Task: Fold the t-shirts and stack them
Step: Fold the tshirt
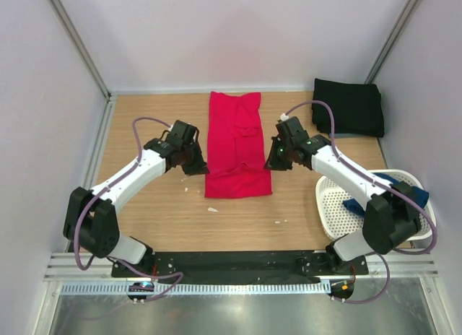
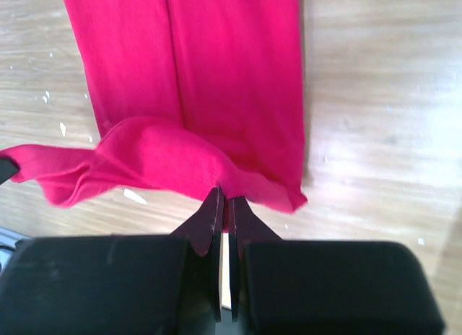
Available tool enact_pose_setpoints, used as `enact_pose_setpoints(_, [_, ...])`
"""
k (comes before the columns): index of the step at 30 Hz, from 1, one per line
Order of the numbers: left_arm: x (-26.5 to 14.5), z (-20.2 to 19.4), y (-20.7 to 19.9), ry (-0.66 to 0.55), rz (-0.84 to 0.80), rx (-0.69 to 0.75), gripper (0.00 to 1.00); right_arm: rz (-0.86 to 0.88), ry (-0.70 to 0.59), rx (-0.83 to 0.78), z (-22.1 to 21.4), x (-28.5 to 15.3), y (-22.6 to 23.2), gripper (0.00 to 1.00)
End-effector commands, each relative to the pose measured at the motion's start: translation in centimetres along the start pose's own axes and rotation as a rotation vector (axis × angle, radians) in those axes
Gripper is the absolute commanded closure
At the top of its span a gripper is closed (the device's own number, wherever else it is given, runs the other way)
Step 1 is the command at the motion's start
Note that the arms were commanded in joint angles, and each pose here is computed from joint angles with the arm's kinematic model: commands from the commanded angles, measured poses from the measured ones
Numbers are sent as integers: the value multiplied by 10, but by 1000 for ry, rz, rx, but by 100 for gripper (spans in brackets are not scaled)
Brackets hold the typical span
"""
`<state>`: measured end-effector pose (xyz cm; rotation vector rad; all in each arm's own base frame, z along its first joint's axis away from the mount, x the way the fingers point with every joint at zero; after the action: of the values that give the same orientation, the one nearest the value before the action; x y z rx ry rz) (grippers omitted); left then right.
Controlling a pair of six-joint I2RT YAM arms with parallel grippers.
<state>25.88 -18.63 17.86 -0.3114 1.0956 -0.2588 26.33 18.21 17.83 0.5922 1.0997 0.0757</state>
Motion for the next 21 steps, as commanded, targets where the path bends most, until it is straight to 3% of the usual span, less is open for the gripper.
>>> enact_pose_setpoints(1, [6, 26, -1, -74, -15, 23, 100, 95, -98, -53, 31, 5, 23, 99])
enact_pose_setpoints(13, [26, 82, 7, -156, 41, 77, 100, 84, -157, -81, 75, 42, 31, 99])
enact_pose_setpoints(21, [55, 101, 17, -144, 35, 71, 100, 119, -117, -91, 86, 81, 37, 99])
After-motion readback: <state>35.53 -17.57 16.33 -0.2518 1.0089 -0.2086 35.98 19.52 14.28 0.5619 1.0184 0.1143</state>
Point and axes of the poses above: each gripper's point midway between its finger pads, its own x axis out along the fingers, its own y axis along the line the jaws close on, z = x × y, the point moved 6 cm from there along -x, back along the fingers, and after that the axes turned 13 degrees about x, right-handed, at the moved point
